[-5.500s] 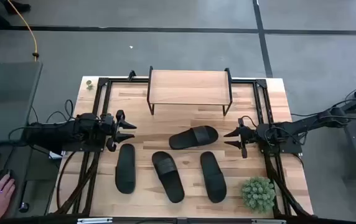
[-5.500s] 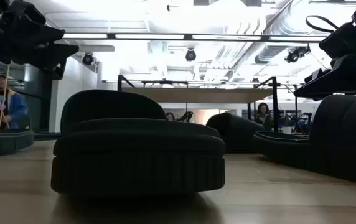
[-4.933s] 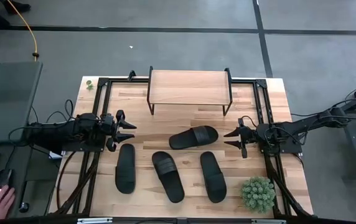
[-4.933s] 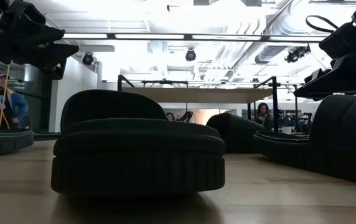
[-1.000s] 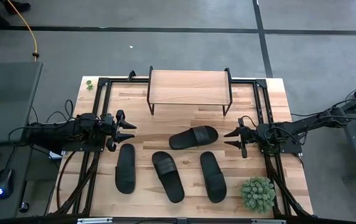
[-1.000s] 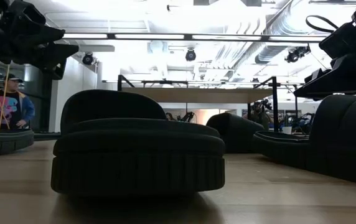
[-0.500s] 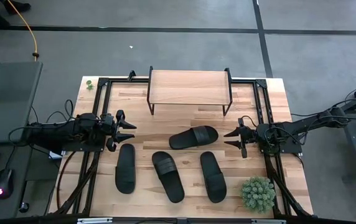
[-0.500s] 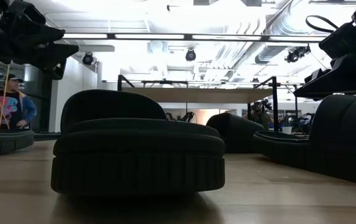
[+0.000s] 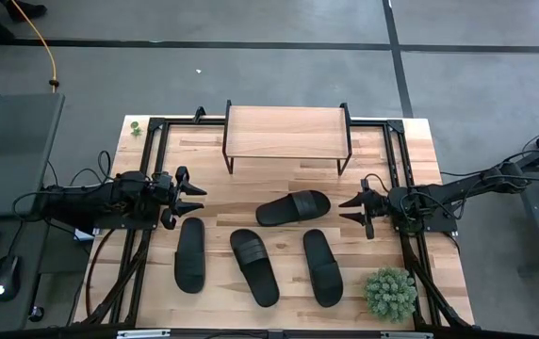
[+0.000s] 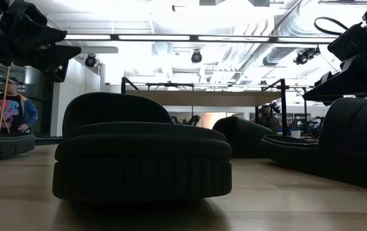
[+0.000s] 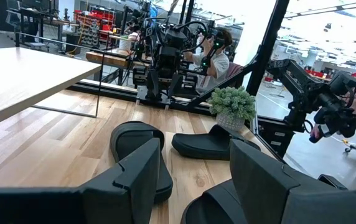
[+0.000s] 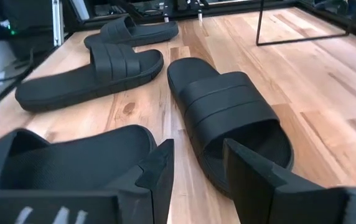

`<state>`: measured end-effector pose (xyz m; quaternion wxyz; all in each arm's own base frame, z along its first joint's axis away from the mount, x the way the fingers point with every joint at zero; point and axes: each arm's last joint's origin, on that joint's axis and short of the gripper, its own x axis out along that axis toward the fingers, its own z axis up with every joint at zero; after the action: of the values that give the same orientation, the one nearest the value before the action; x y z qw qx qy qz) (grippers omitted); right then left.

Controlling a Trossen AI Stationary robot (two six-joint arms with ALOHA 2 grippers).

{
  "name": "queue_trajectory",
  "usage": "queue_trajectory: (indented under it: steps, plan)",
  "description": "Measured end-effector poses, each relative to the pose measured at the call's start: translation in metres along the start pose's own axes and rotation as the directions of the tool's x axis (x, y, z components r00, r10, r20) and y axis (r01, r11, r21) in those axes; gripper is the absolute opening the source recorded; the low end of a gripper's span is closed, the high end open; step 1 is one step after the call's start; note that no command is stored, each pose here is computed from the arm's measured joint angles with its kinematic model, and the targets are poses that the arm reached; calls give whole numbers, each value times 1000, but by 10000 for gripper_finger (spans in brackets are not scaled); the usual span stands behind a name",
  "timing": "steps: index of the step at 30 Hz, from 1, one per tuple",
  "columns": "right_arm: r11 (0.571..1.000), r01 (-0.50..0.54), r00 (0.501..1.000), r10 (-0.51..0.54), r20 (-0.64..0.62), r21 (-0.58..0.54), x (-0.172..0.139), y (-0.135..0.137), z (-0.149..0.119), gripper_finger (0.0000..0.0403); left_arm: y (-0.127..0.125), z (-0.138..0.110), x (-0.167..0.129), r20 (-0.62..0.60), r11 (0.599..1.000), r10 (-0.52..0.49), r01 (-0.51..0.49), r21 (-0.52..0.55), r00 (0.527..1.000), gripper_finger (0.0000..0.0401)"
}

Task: Pick and place slides into the shelf
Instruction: Put the black slide on the shelf

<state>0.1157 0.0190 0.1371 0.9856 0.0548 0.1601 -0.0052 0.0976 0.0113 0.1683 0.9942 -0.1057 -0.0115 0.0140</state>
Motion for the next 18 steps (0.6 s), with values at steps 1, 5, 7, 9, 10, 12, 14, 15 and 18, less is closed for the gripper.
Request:
queue_trajectory:
  steps: [1,5,7,9,10,12,14,15,18]
  plan:
    - [1000,0,1000,0,0,16,0,0,0,129,0,0,0,0,1000,0,0,0,1000,177]
    - [997,0,1000,0,0,75,0,0,0,129,0,0,0,1,1000,0,0,0,1000,177]
    - [996,0,1000,0,0,91,0,0,0,129,0,0,0,0,1000,0,0,0,1000,177]
    - [995,0,1000,0,0,103,0,0,0,129,0,0,0,0,1000,0,0,0,1000,177]
    - [994,0,1000,0,0,112,0,0,0,129,0,0,0,0,1000,0,0,0,1000,177]
    - [993,0,1000,0,0,114,0,0,0,129,0,0,0,0,1000,0,0,0,1000,177]
    - [993,-1,1000,0,2,122,0,0,0,129,0,0,0,0,1000,0,0,0,1000,177]
    - [991,-1,1000,1,4,136,0,0,0,129,0,0,0,0,1000,0,0,0,1000,177]
    - [990,-2,1000,1,5,141,0,0,0,129,0,0,0,0,1000,0,0,0,1000,177]
